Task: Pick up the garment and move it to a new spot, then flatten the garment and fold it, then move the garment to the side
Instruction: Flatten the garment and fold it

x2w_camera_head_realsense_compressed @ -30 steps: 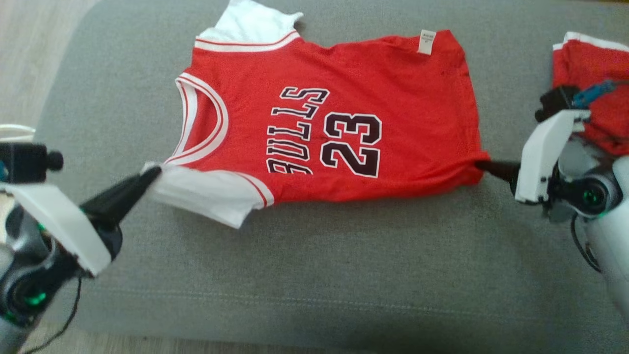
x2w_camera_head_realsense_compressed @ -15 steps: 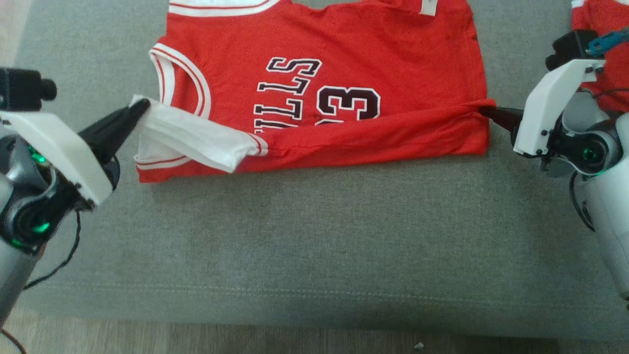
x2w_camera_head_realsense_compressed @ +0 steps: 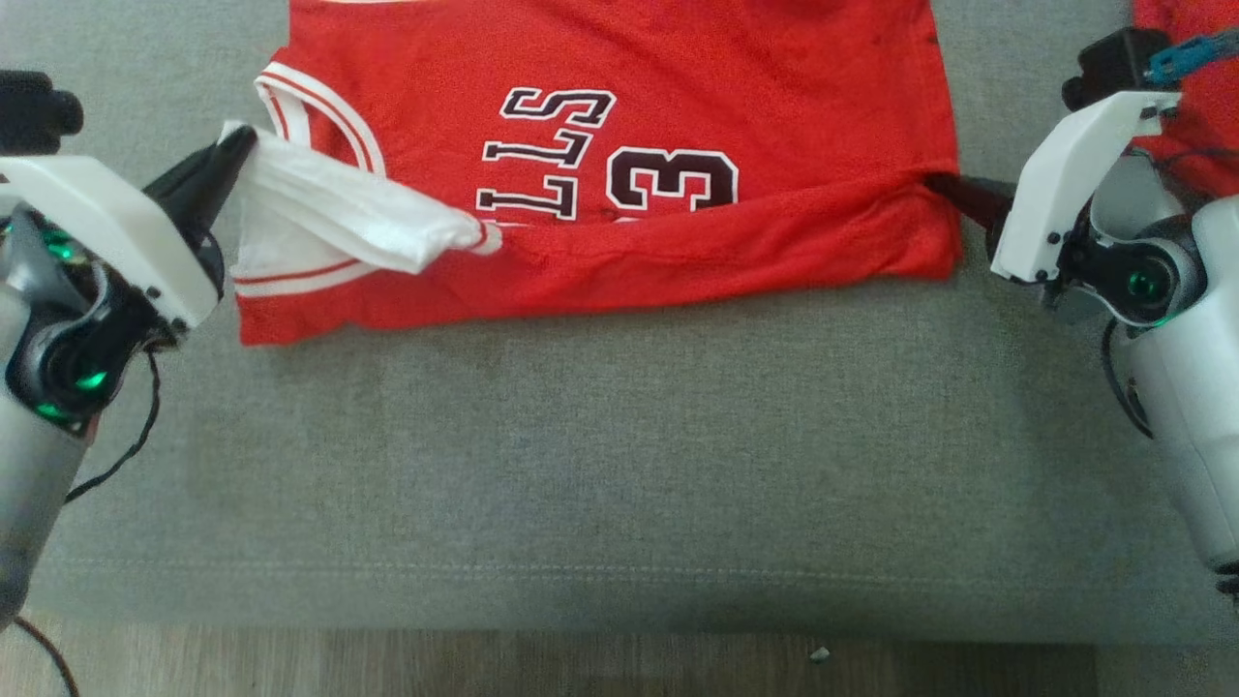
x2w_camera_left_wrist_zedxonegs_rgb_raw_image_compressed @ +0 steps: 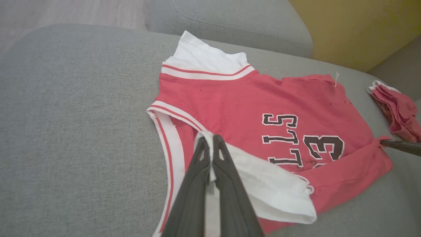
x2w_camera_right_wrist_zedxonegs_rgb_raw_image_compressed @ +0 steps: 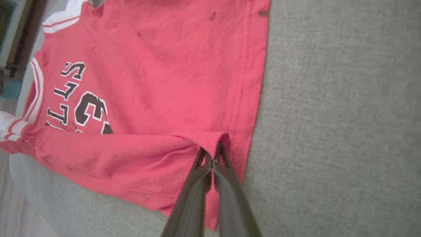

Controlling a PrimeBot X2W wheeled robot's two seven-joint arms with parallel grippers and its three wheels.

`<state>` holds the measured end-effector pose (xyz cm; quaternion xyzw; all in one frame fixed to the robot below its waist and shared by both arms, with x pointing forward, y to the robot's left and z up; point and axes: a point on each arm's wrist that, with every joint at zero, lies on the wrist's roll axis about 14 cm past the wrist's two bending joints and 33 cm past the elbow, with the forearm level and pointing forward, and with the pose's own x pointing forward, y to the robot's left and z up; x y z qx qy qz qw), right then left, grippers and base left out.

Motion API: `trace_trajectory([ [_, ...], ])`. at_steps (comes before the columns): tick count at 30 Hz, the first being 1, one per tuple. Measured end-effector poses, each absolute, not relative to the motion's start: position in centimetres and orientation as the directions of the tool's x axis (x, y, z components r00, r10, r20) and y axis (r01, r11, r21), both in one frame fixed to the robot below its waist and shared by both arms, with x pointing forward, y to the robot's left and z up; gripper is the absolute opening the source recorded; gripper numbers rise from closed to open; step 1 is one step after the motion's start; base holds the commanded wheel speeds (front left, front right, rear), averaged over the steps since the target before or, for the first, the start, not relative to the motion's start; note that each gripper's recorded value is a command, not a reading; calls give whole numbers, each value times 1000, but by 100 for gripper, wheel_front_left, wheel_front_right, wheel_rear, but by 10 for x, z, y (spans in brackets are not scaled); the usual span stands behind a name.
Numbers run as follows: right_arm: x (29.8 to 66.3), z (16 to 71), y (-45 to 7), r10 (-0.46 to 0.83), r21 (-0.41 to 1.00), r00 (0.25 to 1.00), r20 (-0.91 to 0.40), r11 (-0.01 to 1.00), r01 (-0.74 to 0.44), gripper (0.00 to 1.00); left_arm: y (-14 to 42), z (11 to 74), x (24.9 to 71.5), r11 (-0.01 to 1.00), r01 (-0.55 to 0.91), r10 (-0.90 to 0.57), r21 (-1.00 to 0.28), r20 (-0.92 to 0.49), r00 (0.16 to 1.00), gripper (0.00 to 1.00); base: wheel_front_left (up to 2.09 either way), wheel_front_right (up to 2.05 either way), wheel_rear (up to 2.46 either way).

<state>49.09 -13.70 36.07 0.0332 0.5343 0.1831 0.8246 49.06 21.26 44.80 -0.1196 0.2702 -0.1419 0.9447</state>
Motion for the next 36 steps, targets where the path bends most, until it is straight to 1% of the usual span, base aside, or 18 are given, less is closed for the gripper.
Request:
trace_trajectory([
  [1,493,361,-137,339,252,375,-863,931,-263,100,213,448,493,934,195,-323,-300,-472,820,34,0,0,0],
  [2,495,362,-137,341,252,387,-857,932,-262,100,213,447,496,936,189,-315,-296,-468,826,44,0,0,0],
  [3,497,363,-137,342,253,401,-850,932,-260,100,213,447,498,938,181,-306,-294,-466,830,45,0,0,0],
  [4,500,364,-138,343,253,416,-842,933,-256,100,214,446,500,941,169,-293,-292,-461,838,69,0,0,0],
  [5,504,367,-139,342,253,438,-831,935,-250,100,216,446,503,946,150,-273,-287,-454,848,100,0,0,0],
  [6,509,370,-140,342,255,463,-818,936,-242,100,219,446,505,952,129,-248,-279,-447,859,100,0,0,0],
  [7,515,375,-142,342,257,505,-792,938,-233,100,225,446,509,961,101,-210,-259,-437,874,100,0,0,0],
  [8,518,377,-143,341,256,526,-779,939,-230,100,227,446,509,964,93,-196,-248,-432,880,100,0,0,0],
  [11,530,391,-142,349,263,608,-713,937,-229,100,232,455,515,966,54,-149,-254,-372,916,100,0,0,0],
  [15,547,423,-136,374,287,731,-570,925,-250,100,241,476,523,962,-1,-72,-274,-258,963,100,0,0,0],
  [19,545,451,-127,399,296,810,-429,910,-291,100,244,496,520,952,-35,-15,-305,-162,987,100,0,0,0],
  [23,536,477,-124,402,288,868,-292,902,-321,100,238,508,508,939,-33,0,-342,-97,995,100,0,0,0],
  [27,527,506,-122,399,231,904,-156,904,-359,100,227,524,493,921,-16,6,-389,-25,1000,100,0,0,0],
  [31,512,514,-119,390,163,918,-75,913,-375,100,220,541,476,905,-14,34,-424,41,999,100,0,0,0],
  [34,499,514,-116,379,134,925,-32,919,-372,100,211,552,459,912,-1,45,-410,100,994,100,0,0,0],
  [36,488,512,-112,377,108,926,-16,921,-373,100,205,551,446,908,-7,61,-419,115,991,100,0,0,0],
])
